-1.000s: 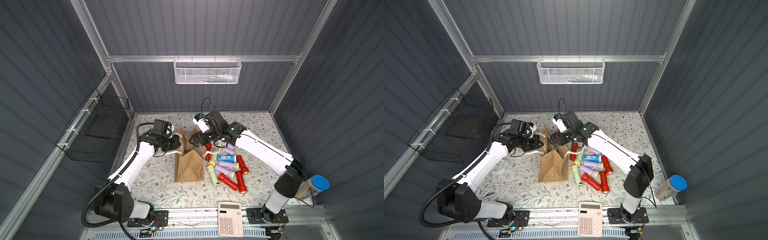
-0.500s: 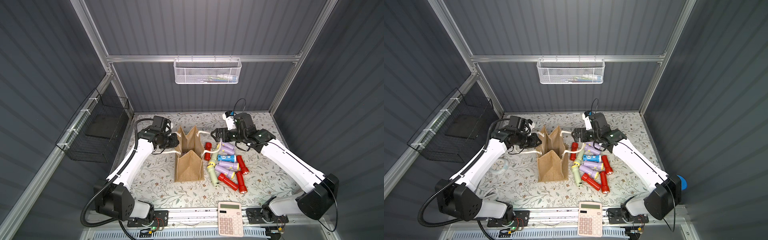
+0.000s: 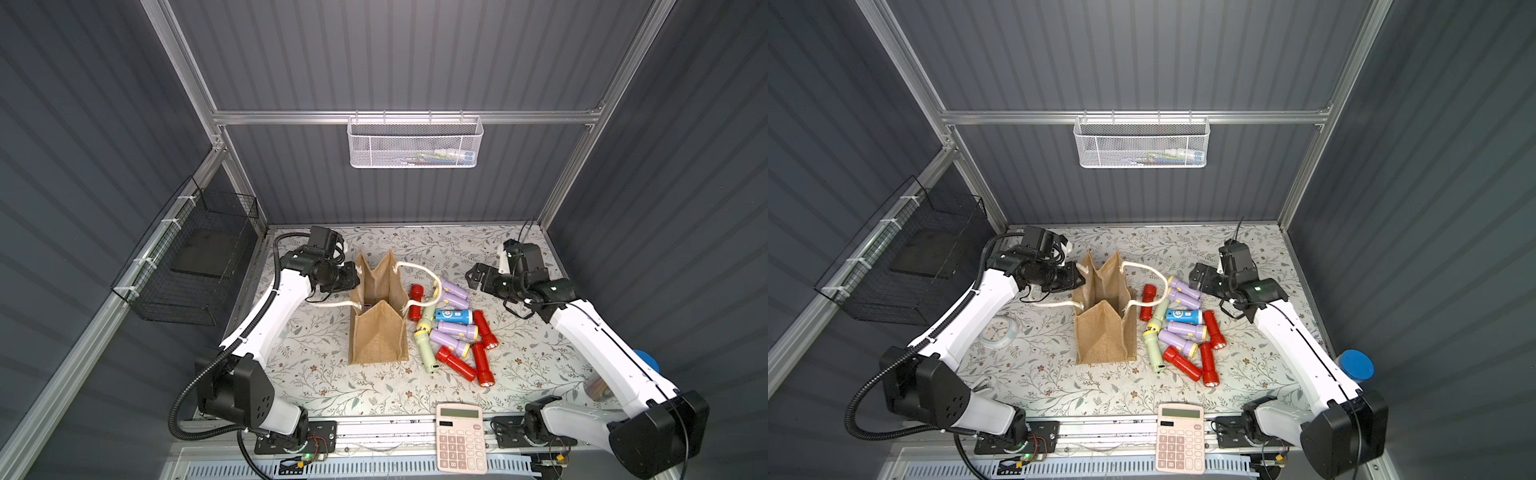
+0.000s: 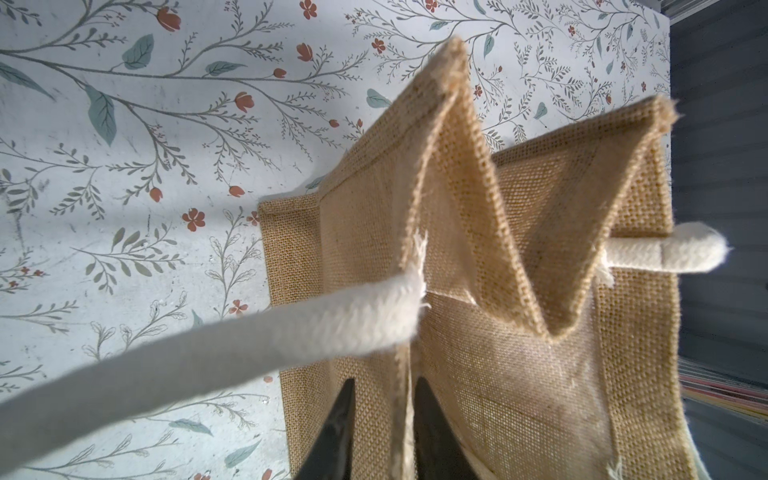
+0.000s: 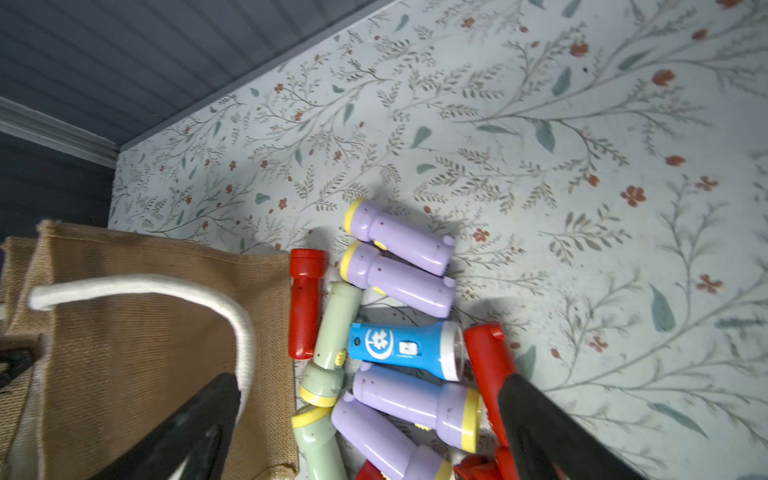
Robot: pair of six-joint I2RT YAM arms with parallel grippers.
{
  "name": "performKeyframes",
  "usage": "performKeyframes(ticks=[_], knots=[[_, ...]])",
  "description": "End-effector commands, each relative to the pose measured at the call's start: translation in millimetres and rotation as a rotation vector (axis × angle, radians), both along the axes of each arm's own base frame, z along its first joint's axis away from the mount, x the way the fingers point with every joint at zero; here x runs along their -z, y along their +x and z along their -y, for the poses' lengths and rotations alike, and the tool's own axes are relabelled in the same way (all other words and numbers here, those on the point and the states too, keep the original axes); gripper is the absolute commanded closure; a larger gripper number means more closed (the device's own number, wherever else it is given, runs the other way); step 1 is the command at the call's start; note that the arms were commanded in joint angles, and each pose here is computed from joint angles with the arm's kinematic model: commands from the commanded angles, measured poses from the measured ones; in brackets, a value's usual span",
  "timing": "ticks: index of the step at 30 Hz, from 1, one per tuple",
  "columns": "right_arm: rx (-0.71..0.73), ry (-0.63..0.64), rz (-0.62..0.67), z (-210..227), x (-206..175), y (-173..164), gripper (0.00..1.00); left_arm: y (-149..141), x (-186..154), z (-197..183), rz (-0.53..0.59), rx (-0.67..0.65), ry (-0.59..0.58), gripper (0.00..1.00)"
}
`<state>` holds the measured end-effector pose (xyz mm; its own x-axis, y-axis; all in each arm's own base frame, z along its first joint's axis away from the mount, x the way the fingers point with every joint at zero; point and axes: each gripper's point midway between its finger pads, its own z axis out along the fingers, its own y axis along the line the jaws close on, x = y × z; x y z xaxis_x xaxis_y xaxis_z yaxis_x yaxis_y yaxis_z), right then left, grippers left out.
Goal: Put the flashlights into the tote bags
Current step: Pick up the flashlight from the center of the board.
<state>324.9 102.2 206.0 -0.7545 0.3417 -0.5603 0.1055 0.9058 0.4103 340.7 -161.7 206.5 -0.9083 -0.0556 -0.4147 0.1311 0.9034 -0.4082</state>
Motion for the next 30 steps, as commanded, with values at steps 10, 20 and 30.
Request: performKeyframes(ticks=[10, 20, 30], knots=[[0.105, -0.124, -0.3, 53, 95, -40, 0.06, -1, 3, 3, -0.048, -0.017, -0.012, 0.74], [0.024, -0.209, -0.49, 51, 142, -41, 0.17, -4, -3, 3, -0.04, -0.017, -0.022, 0.74], [-0.088, -0.172, -0.448, 29, 148, -20, 0.2, -5, -4, 1, -0.037, -0.018, -0.012, 0.73]])
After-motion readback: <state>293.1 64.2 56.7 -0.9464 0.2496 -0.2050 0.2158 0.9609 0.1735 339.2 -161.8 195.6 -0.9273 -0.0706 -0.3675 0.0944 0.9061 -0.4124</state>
